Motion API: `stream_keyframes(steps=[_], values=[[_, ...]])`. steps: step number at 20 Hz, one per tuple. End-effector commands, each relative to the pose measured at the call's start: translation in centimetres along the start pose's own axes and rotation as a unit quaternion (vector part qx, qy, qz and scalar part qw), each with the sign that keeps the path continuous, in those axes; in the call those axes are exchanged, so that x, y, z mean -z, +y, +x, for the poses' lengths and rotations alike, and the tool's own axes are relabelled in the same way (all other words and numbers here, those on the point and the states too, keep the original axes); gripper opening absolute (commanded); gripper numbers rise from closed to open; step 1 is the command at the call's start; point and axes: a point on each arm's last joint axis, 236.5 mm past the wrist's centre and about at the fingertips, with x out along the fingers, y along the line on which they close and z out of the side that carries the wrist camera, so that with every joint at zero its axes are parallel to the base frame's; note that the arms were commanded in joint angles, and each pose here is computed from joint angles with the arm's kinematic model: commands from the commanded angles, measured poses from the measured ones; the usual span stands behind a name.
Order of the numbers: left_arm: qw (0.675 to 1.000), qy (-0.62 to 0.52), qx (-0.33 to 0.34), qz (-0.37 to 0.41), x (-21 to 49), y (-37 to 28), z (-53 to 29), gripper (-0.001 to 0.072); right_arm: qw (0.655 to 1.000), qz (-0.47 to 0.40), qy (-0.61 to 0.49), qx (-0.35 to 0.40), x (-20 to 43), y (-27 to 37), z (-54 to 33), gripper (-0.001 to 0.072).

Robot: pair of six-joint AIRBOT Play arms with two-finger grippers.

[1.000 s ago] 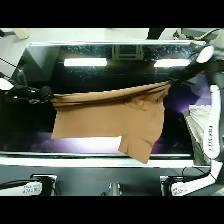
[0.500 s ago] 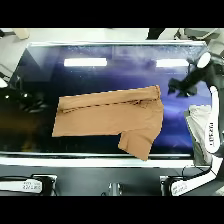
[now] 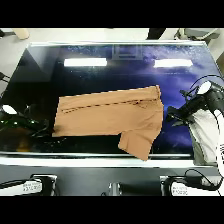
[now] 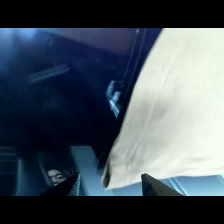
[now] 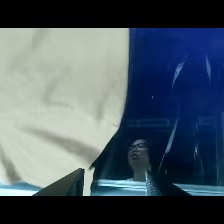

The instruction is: Fold the shirts.

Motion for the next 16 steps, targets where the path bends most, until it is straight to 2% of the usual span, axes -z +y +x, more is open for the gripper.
stream_keyframes(steps=[1,2,4,5,6,7,8,10,13,16], values=[[1.0,0.003,0.017,0.003,0.2,-1.0,1.3,0.0492,1.0,-0.005,0.009,-0.002,1.0,-0.1,0.5,0.0392],[1.0,0.009,0.015,0.007,0.3,-1.2,1.7,0.0492,1.0,-0.005,0.009,0.001,1.0,-0.3,0.5,0.0395],[1.0,0.005,0.011,0.006,-0.2,-1.3,2.4,0.0461,1.0,-0.002,0.021,0.005,1.6,-0.6,1.0,0.0457],[1.0,0.0,0.009,0.001,-0.5,-1.3,2.5,0.036,1.0,0.001,0.028,0.004,2.1,-0.7,1.7,0.0477],[1.0,-0.006,0.008,-0.004,-0.7,-1.2,2.4,0.0199,1.0,0.006,0.03,-0.002,2.6,-0.8,2.7,0.0477],[1.0,-0.007,0.008,-0.004,-0.8,-1.2,2.4,0.0078,1.0,0.005,0.025,-0.018,2.8,-0.3,3.6,0.0477],[1.0,-0.01,0.008,-0.002,-1.0,-1.2,2.3,0.0029,0.999,0.003,0.015,-0.042,2.6,0.6,4.4,0.0477],[1.0,-0.015,0.008,0.001,-1.3,-1.4,1.9,0.0028,0.997,0.021,-0.014,-0.078,1.5,1.8,5.8,0.0476],[1.0,-0.02,0.01,0.008,-1.6,-1.9,1.0,0.0028,0.996,0.044,-0.021,-0.081,1.5,1.3,7.6,0.0475],[0.999,-0.031,0.022,0.017,-1.6,-2.8,0.2,0.0028,0.993,0.051,-0.08,-0.07,-1.2,0.6,7.7,0.0418]])
